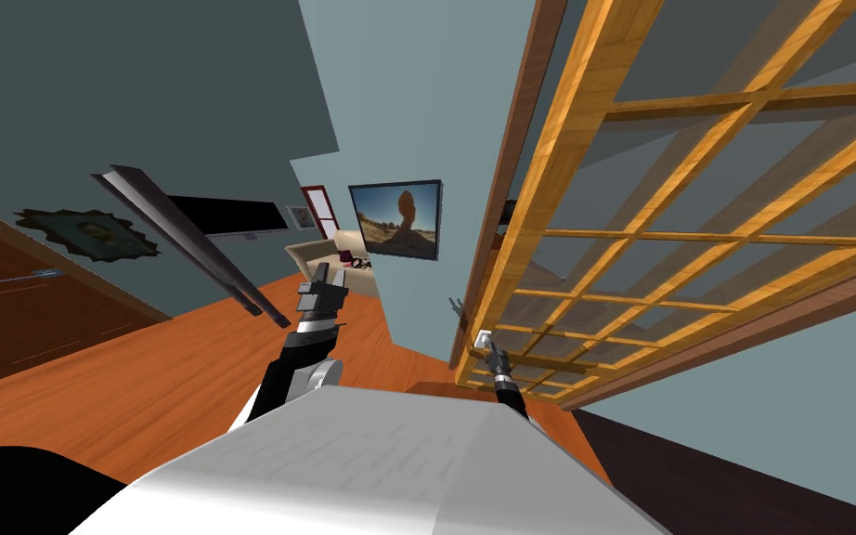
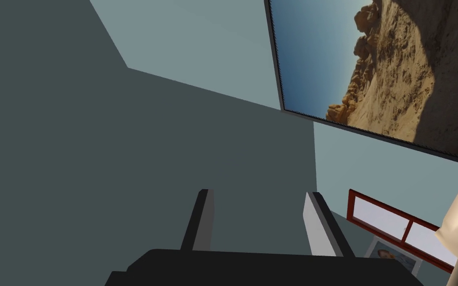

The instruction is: Pull the door open

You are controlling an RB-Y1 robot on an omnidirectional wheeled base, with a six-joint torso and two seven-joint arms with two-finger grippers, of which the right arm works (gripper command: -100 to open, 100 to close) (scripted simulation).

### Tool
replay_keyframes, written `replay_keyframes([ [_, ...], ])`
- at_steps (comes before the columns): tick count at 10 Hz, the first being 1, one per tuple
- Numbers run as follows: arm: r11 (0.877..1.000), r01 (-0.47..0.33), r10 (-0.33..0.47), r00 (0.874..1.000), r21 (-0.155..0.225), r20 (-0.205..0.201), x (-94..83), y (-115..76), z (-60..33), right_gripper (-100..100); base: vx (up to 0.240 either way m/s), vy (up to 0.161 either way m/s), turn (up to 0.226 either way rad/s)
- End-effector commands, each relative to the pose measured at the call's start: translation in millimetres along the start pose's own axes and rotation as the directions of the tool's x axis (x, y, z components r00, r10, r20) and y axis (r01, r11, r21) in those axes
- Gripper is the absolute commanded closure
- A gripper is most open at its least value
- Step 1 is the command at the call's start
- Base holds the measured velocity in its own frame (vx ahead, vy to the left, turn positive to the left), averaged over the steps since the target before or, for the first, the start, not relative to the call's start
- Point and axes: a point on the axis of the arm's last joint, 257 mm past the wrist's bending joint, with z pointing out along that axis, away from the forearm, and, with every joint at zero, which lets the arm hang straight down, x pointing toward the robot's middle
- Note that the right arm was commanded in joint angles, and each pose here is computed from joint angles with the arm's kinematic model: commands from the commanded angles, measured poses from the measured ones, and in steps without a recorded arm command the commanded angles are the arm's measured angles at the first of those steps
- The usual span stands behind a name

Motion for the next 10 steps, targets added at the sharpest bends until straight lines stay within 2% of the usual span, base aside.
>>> replay_keyframes([
  [1,0.996,-0.083,0.083,0.996,-0.016,-0.042,26.6,-1.8,8.5,100,-0.08,-0.028,0.141],
  [2,0.996,-0.087,0.087,0.996,-0.003,0.008,-2.4,0.6,2.2,-100,-0.055,-0.058,0.008],
  [5,0.982,-0.188,0.188,0.982,-0.009,0.014,-0.9,0.1,2.1,-100,-0.051,-0.026,-0.005],
  [6,0.982,-0.19,0.19,0.982,-0.009,0.014,-0.9,0.1,2.1,-100,-0.033,-0.006,0.035],
  [7,0.972,-0.233,0.233,0.972,-0.012,0.016,-0.3,-0.2,2.1,-100,-0.039,-0.003,0.048],
  [8,0.972,-0.233,0.233,0.972,-0.012,0.016,-0.3,-0.2,2.1,-100,-0.026,-0.005,0.022],
  [9,0.962,-0.274,0.274,0.962,-0.015,0.019,0.4,-0.6,2.0,-100,-0.038,-0.003,0.039],
  [10,0.96,-0.281,0.281,0.96,-0.016,0.019,0.4,-0.6,2.0,-100,-0.041,0.0,-0.014],
])
